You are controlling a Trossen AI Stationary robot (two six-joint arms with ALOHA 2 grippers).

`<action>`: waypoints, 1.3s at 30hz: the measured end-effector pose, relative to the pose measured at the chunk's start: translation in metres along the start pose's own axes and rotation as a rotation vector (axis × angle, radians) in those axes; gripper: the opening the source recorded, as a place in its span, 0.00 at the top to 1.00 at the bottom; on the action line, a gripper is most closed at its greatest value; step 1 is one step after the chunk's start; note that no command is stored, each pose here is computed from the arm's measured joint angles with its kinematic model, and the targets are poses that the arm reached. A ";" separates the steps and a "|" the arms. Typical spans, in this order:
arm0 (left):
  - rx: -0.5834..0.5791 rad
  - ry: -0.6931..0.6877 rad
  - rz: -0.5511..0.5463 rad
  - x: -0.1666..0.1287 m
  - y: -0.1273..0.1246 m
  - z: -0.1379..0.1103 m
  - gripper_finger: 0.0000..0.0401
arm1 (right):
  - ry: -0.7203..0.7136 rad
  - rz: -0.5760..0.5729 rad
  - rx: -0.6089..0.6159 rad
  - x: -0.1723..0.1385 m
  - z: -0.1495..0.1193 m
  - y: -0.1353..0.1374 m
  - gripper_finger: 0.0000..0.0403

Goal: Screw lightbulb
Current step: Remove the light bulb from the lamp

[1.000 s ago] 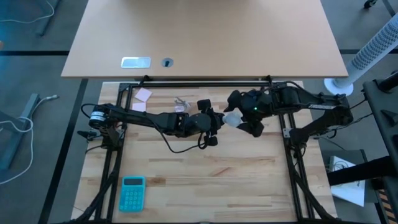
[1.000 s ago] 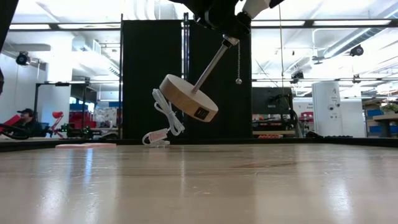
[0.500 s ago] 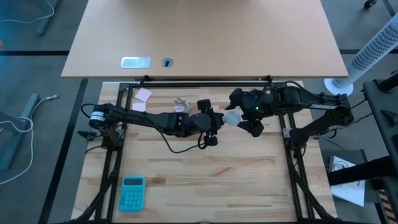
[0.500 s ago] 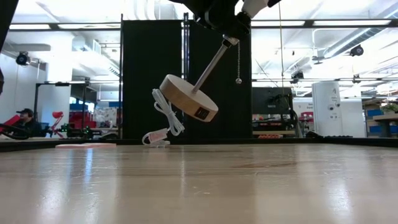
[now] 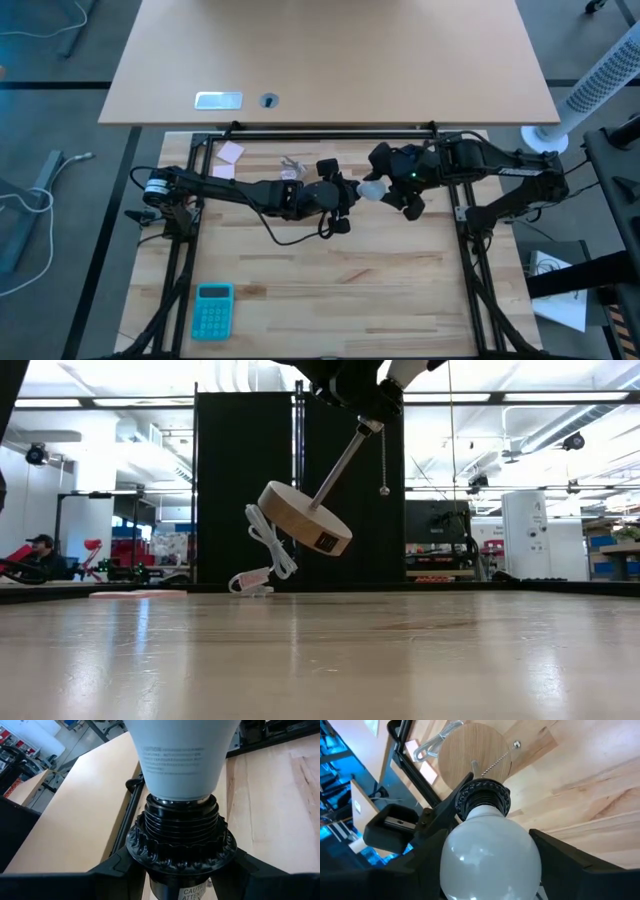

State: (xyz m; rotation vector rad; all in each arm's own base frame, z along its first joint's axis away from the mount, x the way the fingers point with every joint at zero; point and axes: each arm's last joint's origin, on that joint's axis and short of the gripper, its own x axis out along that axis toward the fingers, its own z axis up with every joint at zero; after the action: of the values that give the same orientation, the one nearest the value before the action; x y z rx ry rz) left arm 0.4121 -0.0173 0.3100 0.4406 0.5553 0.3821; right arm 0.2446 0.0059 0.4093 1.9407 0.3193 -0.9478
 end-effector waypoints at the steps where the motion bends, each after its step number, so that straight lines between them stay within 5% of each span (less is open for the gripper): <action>1: -0.005 0.000 0.000 0.000 0.000 0.000 0.59 | 0.000 0.000 -0.015 0.000 0.000 0.000 0.36; 15: -0.048 -0.009 -0.032 0.000 0.000 0.000 0.59 | 0.018 -0.023 -0.418 0.000 0.000 -0.001 0.37; 30: -0.049 -0.015 -0.046 0.001 0.000 0.000 0.59 | 0.021 0.000 -1.175 0.002 0.009 0.008 0.38; 39: -0.144 -0.066 -0.199 0.003 0.001 0.002 0.59 | 0.097 0.050 -1.666 0.001 0.006 0.009 0.38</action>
State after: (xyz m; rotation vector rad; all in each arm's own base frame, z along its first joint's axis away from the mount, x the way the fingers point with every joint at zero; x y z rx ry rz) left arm 0.4155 -0.0159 0.3106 0.2561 0.4989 0.2146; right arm 0.2468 -0.0038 0.4125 0.4316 0.7756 -0.2455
